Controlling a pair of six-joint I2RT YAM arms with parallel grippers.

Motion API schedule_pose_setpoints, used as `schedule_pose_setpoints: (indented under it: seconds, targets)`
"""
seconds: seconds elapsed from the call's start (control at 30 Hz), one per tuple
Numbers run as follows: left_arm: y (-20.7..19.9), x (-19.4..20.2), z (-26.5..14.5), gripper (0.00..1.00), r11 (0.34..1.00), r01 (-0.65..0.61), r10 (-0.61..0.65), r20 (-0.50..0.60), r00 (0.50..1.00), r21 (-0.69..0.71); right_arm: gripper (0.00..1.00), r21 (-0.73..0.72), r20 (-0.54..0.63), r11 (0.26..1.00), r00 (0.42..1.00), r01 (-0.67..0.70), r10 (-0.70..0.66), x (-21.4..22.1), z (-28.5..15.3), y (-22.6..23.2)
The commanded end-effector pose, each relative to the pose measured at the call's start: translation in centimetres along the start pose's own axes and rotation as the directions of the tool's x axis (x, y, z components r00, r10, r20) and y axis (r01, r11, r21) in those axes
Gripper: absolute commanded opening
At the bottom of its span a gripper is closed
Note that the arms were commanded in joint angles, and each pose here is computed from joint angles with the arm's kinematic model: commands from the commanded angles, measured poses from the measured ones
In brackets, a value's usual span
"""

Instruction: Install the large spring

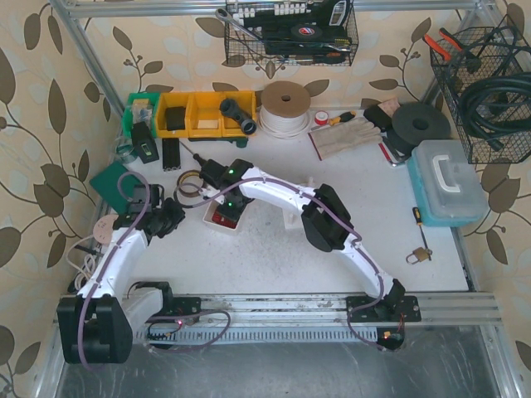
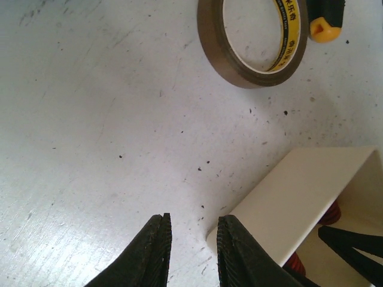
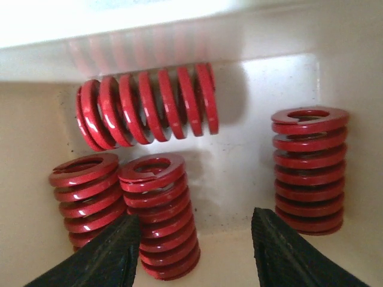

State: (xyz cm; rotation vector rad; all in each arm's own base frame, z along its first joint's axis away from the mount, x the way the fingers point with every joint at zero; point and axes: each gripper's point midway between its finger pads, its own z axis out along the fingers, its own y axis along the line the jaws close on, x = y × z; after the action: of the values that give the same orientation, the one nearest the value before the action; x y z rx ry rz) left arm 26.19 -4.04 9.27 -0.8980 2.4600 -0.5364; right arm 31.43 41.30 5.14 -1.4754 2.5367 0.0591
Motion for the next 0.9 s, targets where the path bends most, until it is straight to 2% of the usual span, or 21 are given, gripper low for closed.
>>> schedule_pose_setpoints:
  seconds: [0.0, 0.2, 0.63, 0.77, 0.87]
  targets:
    - [0.9, -0.4, -0.2, 0.28, 0.999, 0.035, -0.035, 0.028, 0.999, -0.021, 0.53, -0.027, -0.036, 0.999, 0.999, 0.035, -0.035, 0.3, 0.6, 1.6]
    - [1.1, -0.4, -0.1, 0.28, 0.999, 0.045, -0.044, 0.036, 0.998, -0.022, 0.53, -0.003, -0.058, 0.999, 0.998, 0.038, -0.038, 0.6, 1.4, 1.9]
    - [1.1, -0.4, 0.1, 0.28, 0.999, 0.05, -0.049, 0.039, 0.998, -0.018, 0.52, 0.083, -0.055, 0.996, 0.998, -0.023, 0.028, 0.2, 2.2, -3.3]
    - [1.2, -0.4, 0.2, 0.28, 0.999, 0.05, -0.05, 0.04, 0.998, -0.018, 0.49, 0.063, -0.049, 0.997, 0.998, -0.038, 0.042, 0.1, 2.3, -2.9]
    - [1.2, -0.4, 0.2, 0.28, 0.998, 0.052, -0.052, 0.039, 0.998, -0.018, 0.41, 0.051, -0.06, 0.997, 0.997, -0.051, 0.054, 0.3, 2.9, -2.5]
